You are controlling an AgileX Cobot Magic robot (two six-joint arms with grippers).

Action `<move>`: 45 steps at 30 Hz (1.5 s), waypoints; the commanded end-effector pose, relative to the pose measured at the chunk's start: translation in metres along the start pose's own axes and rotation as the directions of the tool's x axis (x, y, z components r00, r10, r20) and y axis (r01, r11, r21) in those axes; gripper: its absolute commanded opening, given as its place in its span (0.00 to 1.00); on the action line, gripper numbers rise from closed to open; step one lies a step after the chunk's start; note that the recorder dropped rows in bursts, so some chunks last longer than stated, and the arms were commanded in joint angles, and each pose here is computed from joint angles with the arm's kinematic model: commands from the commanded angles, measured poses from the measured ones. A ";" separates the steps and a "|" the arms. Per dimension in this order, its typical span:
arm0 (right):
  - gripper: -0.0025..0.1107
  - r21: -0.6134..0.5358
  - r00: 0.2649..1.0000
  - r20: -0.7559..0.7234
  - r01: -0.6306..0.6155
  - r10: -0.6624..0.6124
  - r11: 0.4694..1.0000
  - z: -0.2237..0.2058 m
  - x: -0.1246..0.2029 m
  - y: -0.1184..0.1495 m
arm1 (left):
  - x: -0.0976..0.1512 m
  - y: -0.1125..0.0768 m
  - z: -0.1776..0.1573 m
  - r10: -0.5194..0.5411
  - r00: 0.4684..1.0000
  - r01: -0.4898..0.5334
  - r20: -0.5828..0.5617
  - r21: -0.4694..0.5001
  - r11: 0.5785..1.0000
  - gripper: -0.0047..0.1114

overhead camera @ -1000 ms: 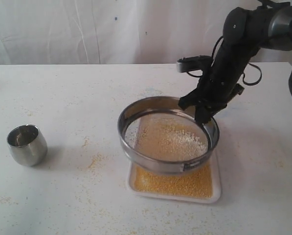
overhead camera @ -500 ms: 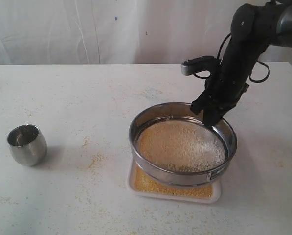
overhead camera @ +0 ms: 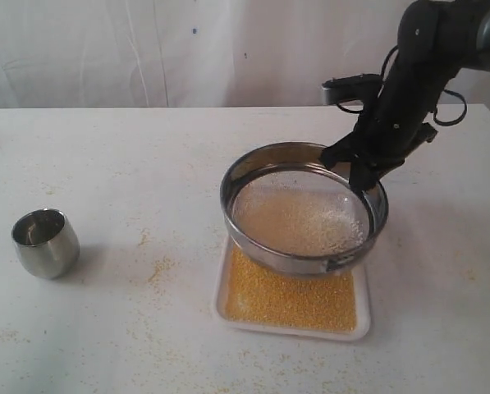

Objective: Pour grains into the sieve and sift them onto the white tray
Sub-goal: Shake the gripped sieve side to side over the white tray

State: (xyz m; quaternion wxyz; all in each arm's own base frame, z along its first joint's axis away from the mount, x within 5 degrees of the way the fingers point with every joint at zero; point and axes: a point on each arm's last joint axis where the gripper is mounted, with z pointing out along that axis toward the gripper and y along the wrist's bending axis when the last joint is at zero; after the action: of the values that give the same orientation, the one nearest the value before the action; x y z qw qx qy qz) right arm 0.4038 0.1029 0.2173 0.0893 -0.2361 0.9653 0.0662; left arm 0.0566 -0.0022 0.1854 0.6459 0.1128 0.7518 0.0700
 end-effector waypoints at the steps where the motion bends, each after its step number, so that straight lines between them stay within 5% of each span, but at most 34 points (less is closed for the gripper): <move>1: 0.02 -0.182 0.968 -0.024 0.242 -0.250 0.953 -0.006 0.006 0.017 | 0.001 0.000 0.000 -0.006 1.000 0.006 -0.001 -0.001 1.000 0.04; 3: 0.02 -0.016 1.000 -0.002 0.012 -0.012 1.000 -0.005 0.001 0.001 | 0.001 0.000 0.000 -0.006 1.000 0.006 -0.001 -0.001 1.000 0.04; 5: 0.02 0.032 0.991 0.009 -0.132 0.132 0.991 -0.006 0.001 -0.004 | 0.001 0.000 0.000 -0.006 1.000 0.006 -0.001 -0.001 1.000 0.04; 9: 0.02 -0.175 0.970 -0.025 0.235 -0.243 0.956 -0.008 0.007 0.016 | 0.001 0.000 0.000 -0.006 1.000 0.006 -0.001 -0.001 1.000 0.04; 10: 0.02 -0.144 0.977 -0.032 0.203 -0.209 0.969 -0.008 0.007 0.013 | 0.001 0.000 0.000 -0.006 1.000 0.006 -0.001 -0.001 1.000 0.04; 12: 0.02 0.024 0.999 0.018 -0.050 0.049 0.998 -0.008 0.000 -0.003 | 0.001 0.000 0.000 -0.006 1.000 0.006 -0.001 -0.001 1.000 0.04; 14: 0.02 0.035 0.987 0.001 -0.159 0.159 0.987 -0.007 0.002 -0.005 | 0.001 0.000 0.000 -0.006 1.000 0.006 -0.001 -0.001 1.000 0.04; 17: 0.02 -0.205 0.967 -0.008 0.249 -0.257 0.946 -0.005 0.006 0.019 | 0.001 0.000 0.000 -0.006 1.000 0.006 -0.001 -0.001 1.000 0.04; 18: 0.02 -0.217 0.967 -0.001 0.250 -0.256 0.944 -0.005 0.005 0.020 | 0.001 0.000 0.000 -0.006 1.000 0.006 -0.001 -0.001 1.000 0.04; 20: 0.02 -0.102 0.997 -0.025 0.067 -0.070 0.992 -0.005 0.004 0.009 | 0.001 0.000 0.000 -0.006 1.000 0.006 -0.001 -0.001 1.000 0.04; 22: 0.02 0.011 0.984 0.017 -0.175 0.175 0.985 -0.005 0.000 -0.003 | 0.001 0.000 0.000 -0.006 1.000 0.006 -0.001 -0.001 1.000 0.04; 23: 0.02 -0.004 0.986 0.004 -0.164 0.164 0.986 -0.005 0.001 -0.001 | 0.001 0.000 0.000 -0.006 1.000 0.006 -0.001 -0.001 1.000 0.04; 26: 0.02 -0.215 0.974 -0.012 0.218 -0.225 0.952 -0.004 0.005 0.020 | 0.001 0.000 0.000 -0.006 1.000 0.006 -0.001 -0.001 1.000 0.04; 27: 0.02 -0.217 0.969 -0.006 0.239 -0.246 0.946 -0.004 0.005 0.020 | 0.001 0.000 0.000 -0.006 1.000 0.006 -0.001 -0.001 1.000 0.04; 31: 0.02 0.023 0.991 -0.004 -0.134 0.134 0.991 -0.005 0.001 -0.002 | 0.001 0.000 0.000 -0.006 1.000 0.006 -0.001 -0.001 1.000 0.04; 35: 0.02 -0.187 0.974 -0.024 0.216 -0.225 0.958 -0.006 0.006 0.017 | 0.001 0.000 0.000 -0.006 1.000 0.006 -0.001 -0.001 1.000 0.04; 36: 0.02 -0.185 0.974 -0.026 0.216 -0.224 0.959 -0.006 0.006 0.017 | 0.001 0.000 0.000 -0.006 1.000 0.006 -0.001 -0.001 1.000 0.04; 40: 0.02 0.044 0.992 -0.015 -0.124 0.125 0.991 -0.006 0.003 -0.004 | 0.001 0.000 0.000 -0.006 1.000 0.006 -0.001 -0.001 1.000 0.04; 44: 0.02 -0.188 0.970 -0.022 0.236 -0.244 0.953 -0.006 0.006 0.019 | 0.001 0.000 0.000 -0.006 1.000 0.006 -0.001 -0.001 1.000 0.04; 45: 0.02 -0.142 0.982 -0.054 0.172 -0.181 0.975 -0.008 0.008 0.015 | 0.001 0.000 0.000 -0.006 1.000 0.006 -0.001 -0.001 1.000 0.04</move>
State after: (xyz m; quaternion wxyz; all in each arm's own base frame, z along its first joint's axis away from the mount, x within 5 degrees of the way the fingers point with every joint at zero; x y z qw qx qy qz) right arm 0.3938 0.1082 0.2160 0.0504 -0.3237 0.9393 0.1023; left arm 0.0566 -0.0022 0.1854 0.6459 0.1135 0.7517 0.0705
